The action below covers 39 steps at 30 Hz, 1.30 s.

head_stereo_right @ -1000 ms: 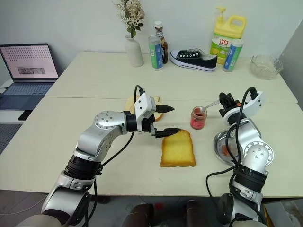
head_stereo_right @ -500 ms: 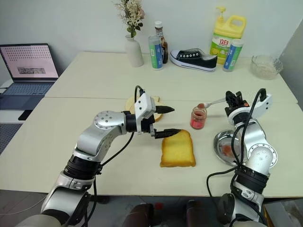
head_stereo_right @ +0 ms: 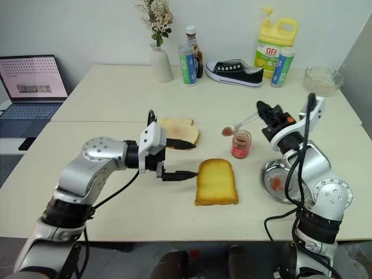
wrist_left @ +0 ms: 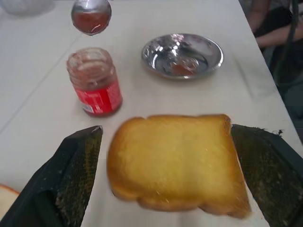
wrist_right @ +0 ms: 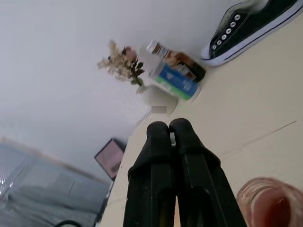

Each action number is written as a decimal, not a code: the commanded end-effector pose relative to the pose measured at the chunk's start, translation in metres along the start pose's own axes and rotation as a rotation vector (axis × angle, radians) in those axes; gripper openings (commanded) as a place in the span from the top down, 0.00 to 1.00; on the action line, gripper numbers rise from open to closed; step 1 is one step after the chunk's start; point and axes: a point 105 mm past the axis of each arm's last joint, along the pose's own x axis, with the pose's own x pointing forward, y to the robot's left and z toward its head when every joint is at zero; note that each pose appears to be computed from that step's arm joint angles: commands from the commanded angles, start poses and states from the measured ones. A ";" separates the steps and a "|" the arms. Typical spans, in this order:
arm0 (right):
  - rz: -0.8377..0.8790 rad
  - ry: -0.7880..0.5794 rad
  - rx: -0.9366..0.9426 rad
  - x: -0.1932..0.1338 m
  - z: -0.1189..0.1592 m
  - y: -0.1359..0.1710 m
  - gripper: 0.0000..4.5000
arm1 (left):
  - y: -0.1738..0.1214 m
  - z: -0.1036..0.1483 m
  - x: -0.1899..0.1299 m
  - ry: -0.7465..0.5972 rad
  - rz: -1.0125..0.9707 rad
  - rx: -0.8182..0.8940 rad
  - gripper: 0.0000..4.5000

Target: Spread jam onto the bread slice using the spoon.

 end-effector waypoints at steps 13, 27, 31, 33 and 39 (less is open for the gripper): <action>0.016 0.232 -0.190 -0.012 -0.068 -0.008 0.99 | -0.037 -0.010 -0.003 0.021 0.054 -0.031 0.00; -0.036 0.250 -0.363 -0.009 -0.078 -0.032 0.99 | -0.034 -0.004 -0.002 0.023 0.082 -0.035 0.00; -0.045 0.230 -0.401 -0.007 -0.069 -0.035 0.99 | -0.033 -0.004 -0.002 0.021 0.085 -0.033 0.00; -0.049 0.220 -0.408 -0.008 -0.062 -0.038 0.99 | -0.031 -0.005 -0.002 0.021 0.087 -0.030 0.00; -0.056 0.193 -0.373 -0.013 -0.044 -0.042 0.99 | -0.027 -0.006 -0.001 0.018 0.095 -0.020 0.00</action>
